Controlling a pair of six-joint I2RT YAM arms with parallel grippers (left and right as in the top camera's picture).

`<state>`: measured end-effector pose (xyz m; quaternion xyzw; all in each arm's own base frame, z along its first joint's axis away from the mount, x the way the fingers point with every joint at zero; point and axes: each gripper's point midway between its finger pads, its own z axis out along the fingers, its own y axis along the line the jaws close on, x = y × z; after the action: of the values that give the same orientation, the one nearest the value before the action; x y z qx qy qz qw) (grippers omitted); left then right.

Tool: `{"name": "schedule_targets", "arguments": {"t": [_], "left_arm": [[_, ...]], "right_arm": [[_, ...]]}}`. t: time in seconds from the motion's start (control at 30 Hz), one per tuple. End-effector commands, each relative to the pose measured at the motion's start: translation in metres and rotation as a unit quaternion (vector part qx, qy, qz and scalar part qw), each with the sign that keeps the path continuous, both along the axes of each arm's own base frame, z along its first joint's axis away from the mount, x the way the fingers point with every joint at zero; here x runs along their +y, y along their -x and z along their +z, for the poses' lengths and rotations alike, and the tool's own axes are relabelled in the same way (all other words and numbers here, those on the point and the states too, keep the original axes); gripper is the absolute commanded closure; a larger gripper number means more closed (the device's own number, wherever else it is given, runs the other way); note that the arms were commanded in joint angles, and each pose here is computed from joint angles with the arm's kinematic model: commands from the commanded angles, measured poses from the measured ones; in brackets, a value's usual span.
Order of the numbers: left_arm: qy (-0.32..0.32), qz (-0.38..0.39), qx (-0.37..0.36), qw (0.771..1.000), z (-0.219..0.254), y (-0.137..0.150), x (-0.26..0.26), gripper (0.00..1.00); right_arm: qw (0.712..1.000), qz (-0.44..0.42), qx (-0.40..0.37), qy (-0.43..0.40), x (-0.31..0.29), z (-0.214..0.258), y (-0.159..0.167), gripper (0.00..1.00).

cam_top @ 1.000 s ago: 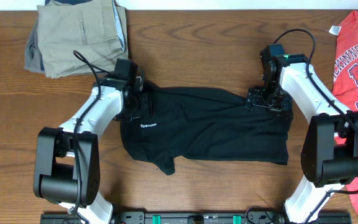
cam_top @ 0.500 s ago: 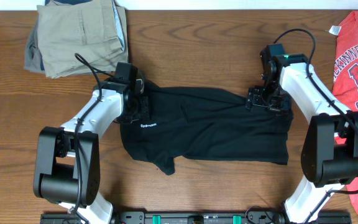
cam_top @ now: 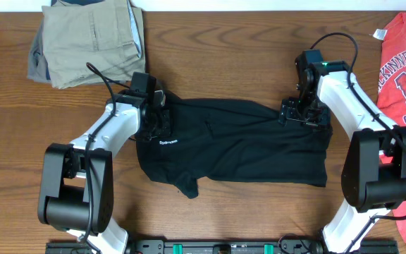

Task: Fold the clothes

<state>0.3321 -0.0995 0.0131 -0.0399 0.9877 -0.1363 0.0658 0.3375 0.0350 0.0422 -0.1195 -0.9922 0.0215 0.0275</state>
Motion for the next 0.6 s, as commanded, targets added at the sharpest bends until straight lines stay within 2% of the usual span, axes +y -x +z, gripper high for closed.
{"name": "schedule_targets", "arguments": {"t": [0.0,0.03,0.07,0.3,0.57], "left_arm": [[0.004,-0.008,0.007,1.0,-0.003,0.005,-0.003,0.79],[0.003,-0.007,0.007,1.0,-0.004,0.005,-0.002,0.89],[0.003,-0.007,0.008,1.0,-0.003,0.006,-0.002,0.94],[0.007,-0.002,-0.022,1.0,0.03,0.001,0.001,0.94],[-0.022,0.03,-0.073,0.997,0.078,0.004,0.03,0.94]], "right_arm": [[1.0,0.005,-0.013,-0.003,0.005,0.008,0.0,0.16],[1.0,0.005,-0.013,-0.003,0.005,0.008,0.0,0.16],[1.0,0.005,-0.013,-0.003,0.005,0.008,0.0,0.16],[1.0,0.005,-0.013,-0.003,0.005,0.008,0.0,0.16],[1.0,0.005,-0.013,-0.003,0.005,0.008,0.0,0.16]]}}
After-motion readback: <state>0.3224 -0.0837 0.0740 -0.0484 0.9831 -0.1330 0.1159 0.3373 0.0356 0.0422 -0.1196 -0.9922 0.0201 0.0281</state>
